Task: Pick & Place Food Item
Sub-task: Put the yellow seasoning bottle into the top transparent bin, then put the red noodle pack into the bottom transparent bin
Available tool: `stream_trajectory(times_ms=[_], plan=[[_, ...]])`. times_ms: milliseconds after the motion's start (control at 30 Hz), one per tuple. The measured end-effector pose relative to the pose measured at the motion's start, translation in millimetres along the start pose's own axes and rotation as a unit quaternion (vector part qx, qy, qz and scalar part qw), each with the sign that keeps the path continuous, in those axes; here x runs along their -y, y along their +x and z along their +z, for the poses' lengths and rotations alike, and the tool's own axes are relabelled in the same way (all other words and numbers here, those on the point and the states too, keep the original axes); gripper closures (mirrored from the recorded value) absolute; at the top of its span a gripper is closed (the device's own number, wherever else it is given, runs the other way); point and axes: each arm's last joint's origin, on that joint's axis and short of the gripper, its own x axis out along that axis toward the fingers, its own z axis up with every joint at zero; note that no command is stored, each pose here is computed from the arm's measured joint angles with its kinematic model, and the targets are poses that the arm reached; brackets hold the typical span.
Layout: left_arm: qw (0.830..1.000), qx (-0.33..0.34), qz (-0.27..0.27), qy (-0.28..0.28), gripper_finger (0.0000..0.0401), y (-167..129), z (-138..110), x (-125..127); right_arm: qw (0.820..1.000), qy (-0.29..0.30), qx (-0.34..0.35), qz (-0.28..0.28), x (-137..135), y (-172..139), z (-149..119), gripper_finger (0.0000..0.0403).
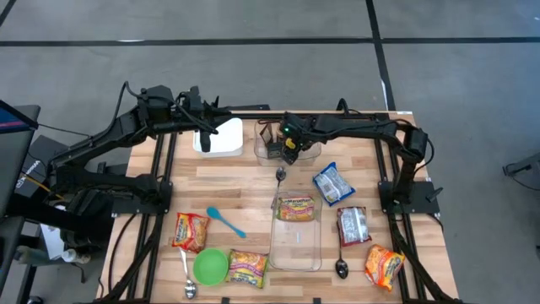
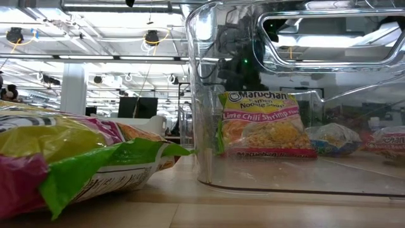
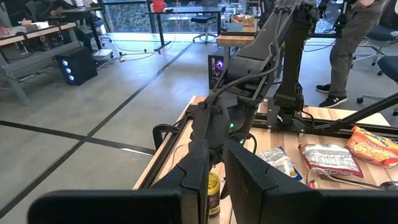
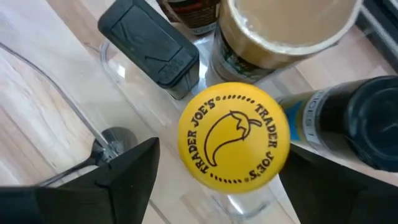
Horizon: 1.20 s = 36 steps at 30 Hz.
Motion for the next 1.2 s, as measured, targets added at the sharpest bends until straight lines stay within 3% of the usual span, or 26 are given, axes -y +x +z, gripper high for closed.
stream_trajectory(times_ms=[567,933,1200], plan=[[1.0,0.0,0.0,0.0,0.0358,0,0,0,1.0,-0.007,-0.003,-0.002,0,-36,14,0.0095],[1.0,0.0,0.0,0.0,0.0358,0,0,0,0.992,-0.051,0.111,-0.023,-9,-98,0,0.0095],[1.0,0.0,0.0,0.0,0.0358,0,0,0,0.976,-0.104,0.193,0.018,-23,-127,-29,0.0095]])
